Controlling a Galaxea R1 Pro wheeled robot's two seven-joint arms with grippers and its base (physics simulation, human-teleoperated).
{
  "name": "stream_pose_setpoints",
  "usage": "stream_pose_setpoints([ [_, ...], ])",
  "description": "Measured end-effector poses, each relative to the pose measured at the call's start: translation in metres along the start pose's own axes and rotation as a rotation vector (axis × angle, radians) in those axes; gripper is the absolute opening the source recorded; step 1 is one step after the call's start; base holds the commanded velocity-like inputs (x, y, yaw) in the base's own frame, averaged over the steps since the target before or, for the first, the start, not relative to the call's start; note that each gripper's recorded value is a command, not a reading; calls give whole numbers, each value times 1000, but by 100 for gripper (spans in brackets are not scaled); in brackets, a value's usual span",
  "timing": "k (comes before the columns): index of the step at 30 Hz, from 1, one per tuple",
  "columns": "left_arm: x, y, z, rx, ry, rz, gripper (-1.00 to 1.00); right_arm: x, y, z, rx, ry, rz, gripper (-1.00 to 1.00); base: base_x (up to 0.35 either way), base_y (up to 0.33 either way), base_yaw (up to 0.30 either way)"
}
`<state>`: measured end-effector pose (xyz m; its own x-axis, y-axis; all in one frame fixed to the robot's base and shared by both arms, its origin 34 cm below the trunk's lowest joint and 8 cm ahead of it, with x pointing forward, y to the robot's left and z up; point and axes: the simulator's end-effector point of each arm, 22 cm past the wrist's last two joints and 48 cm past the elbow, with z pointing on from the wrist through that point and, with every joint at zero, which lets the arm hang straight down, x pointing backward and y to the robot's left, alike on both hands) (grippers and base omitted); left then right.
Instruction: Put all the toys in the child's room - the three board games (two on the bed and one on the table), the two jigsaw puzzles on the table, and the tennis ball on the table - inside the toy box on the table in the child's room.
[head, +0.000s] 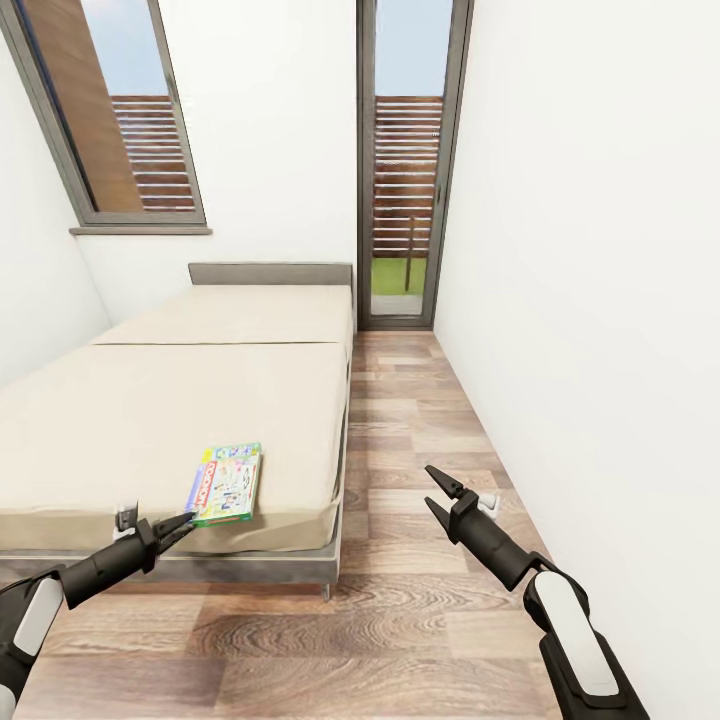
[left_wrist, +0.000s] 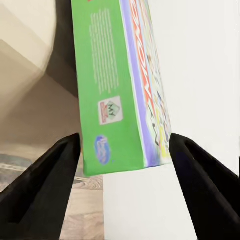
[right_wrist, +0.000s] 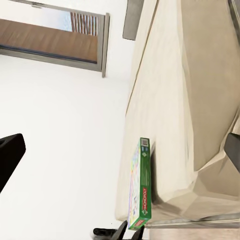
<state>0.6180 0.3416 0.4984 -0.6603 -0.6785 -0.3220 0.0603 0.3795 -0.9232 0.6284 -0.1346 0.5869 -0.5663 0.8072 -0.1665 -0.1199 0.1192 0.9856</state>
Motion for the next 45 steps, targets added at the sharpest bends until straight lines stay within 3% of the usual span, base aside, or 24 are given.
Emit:
stream_pose_setpoints([
  [12, 1, -3, 0, 13, 6, -33, -100, 0, 0, 0, -1, 0, -1, 100, 0, 0, 0],
  [27, 2, -1, 0, 4, 7, -17, -100, 0, 0, 0, -1, 1, -1, 100, 0, 0, 0],
  [45, -8, -40, -9, 51, -1, 12, -100, -2, 40, -5, -51, -5, -55, 100, 0, 0, 0],
])
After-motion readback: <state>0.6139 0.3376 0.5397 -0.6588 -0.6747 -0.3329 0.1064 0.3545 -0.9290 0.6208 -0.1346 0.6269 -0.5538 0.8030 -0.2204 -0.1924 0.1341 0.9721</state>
